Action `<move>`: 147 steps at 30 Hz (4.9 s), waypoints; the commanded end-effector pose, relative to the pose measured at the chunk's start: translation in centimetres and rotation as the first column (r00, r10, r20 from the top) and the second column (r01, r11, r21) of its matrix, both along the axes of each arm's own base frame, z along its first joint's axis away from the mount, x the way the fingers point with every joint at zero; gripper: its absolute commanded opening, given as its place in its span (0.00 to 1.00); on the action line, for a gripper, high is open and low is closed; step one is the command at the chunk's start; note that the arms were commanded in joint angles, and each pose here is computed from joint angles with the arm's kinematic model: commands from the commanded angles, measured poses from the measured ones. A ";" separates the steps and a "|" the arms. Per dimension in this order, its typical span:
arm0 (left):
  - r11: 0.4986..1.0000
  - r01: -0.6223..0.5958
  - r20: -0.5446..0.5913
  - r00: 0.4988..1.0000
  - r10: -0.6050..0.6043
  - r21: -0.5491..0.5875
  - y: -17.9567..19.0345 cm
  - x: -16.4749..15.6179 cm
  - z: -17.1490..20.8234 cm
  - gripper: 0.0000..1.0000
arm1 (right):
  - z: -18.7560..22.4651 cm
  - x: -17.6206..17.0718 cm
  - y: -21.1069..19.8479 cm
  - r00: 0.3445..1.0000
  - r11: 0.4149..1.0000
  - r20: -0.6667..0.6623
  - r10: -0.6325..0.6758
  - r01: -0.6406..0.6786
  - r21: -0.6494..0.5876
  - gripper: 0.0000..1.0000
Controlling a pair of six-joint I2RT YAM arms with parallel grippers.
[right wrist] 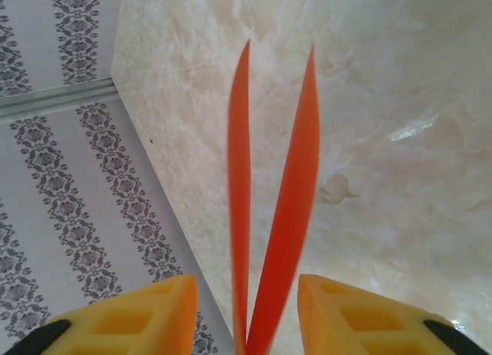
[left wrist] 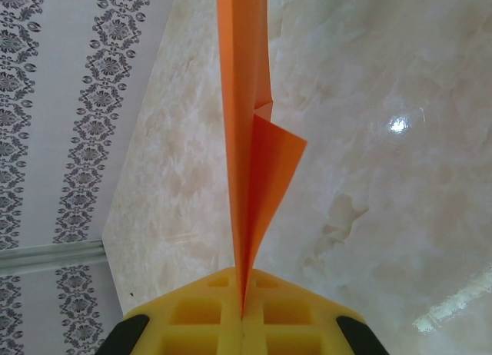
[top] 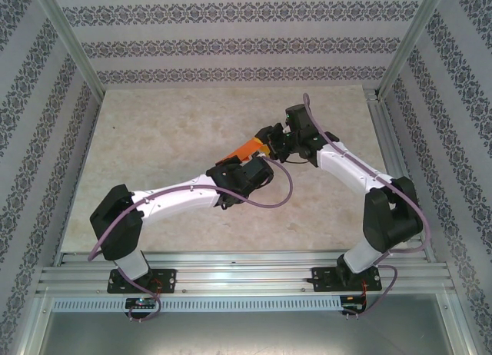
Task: Fold a paper plane with a square sheet of paper (fold left side to right side)
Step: Turn over the paper at the center of the table, then third fold the triangle at the center of the table.
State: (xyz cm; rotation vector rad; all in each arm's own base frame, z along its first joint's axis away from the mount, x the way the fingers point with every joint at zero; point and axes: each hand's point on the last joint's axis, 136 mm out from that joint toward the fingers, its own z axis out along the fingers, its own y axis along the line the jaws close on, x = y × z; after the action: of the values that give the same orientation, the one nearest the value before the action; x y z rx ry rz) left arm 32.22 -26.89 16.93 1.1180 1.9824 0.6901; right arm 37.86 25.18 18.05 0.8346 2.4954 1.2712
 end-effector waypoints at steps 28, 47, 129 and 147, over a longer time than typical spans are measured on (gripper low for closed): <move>-0.028 -0.235 -0.220 0.940 -0.260 -0.972 8.2 -2.9 13.1 1.00 | 12.2 -2.2 -1.4 0.466 0.894 0.838 0.283 -0.444 -0.055 0.00; -0.126 -0.407 -0.300 0.819 -0.489 -0.905 5.3 -1.8 9.9 0.80 | 13.7 -4.3 2.0 0.417 0.752 0.858 0.300 -0.657 0.057 0.00; -0.245 -0.884 -0.895 0.433 -0.105 -0.399 4.0 -2.5 -9.2 0.01 | -13.6 -11.1 11.3 0.007 0.159 0.161 0.987 -0.178 -0.971 0.43; -0.165 -0.830 -0.834 0.548 -0.063 -0.533 5.9 0.1 -4.8 0.55 | -14.6 -11.1 9.7 0.039 0.137 0.132 0.990 -0.180 -0.974 0.08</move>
State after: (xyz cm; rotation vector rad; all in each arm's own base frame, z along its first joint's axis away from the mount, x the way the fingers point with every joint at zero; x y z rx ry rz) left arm 29.79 -20.66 7.11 -0.7079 2.6551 -1.0531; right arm 27.83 35.62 4.70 -1.2573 1.9430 0.2217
